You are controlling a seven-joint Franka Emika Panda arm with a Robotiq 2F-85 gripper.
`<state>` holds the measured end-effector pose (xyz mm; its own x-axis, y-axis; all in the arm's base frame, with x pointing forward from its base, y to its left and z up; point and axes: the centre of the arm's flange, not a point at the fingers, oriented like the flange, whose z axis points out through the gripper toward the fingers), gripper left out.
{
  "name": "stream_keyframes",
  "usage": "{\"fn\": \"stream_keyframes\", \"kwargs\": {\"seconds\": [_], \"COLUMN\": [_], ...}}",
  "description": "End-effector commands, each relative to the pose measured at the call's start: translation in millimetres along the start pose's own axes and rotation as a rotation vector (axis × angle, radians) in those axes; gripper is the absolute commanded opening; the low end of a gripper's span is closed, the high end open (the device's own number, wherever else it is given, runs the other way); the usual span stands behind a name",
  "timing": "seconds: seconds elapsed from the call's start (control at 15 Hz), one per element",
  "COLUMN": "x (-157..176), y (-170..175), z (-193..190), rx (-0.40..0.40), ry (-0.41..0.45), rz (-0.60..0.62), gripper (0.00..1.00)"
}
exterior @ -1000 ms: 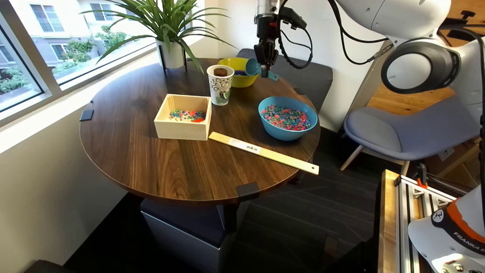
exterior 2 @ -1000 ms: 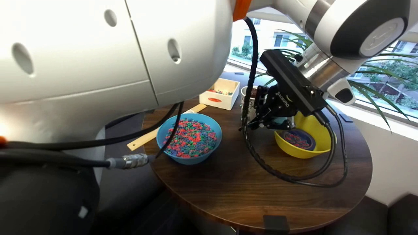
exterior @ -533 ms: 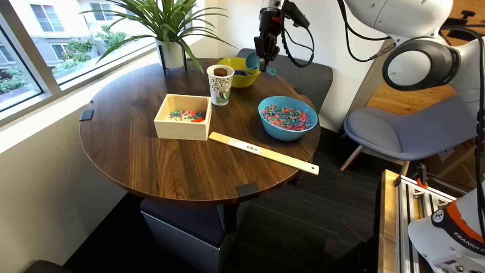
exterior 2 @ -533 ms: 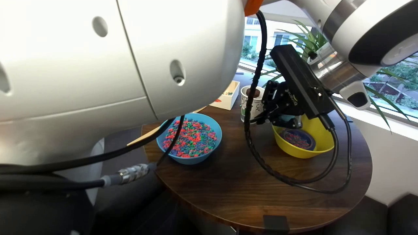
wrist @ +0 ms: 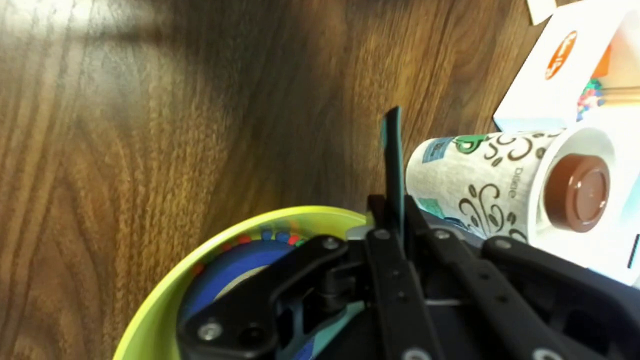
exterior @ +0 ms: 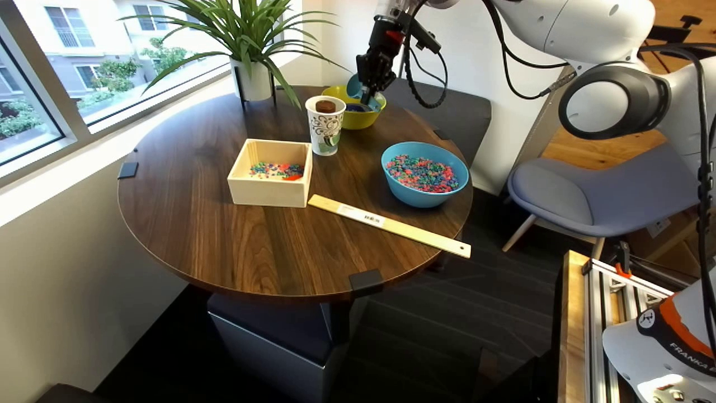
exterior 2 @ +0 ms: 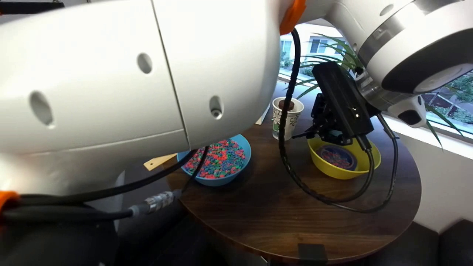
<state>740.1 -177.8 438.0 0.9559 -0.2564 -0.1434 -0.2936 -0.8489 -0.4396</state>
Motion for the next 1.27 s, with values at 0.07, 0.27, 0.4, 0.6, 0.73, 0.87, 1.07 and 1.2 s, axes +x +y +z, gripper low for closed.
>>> {"fn": "stream_keyframes", "kwargs": {"seconds": [0.07,0.27,0.4,0.6,0.73,0.87,1.07,1.2], "x": [65,66,65,54,44,28,-12,-22], "y": [-1,7,8,7,9,9,9,10], "z": [-12,-7,-9,-26,-41,-58,-81,-65], "rx": [-0.025,-0.033,-0.030,-0.033,-0.052,-0.062,-0.099,-0.075], "ry": [-0.024,-0.025,-0.016,0.021,0.059,0.085,0.058,0.074], "rz": [0.067,0.090,0.099,0.121,0.150,0.158,0.076,0.082], "gripper": [0.08,0.33,0.40,0.62,0.77,0.93,1.00,1.00]}}
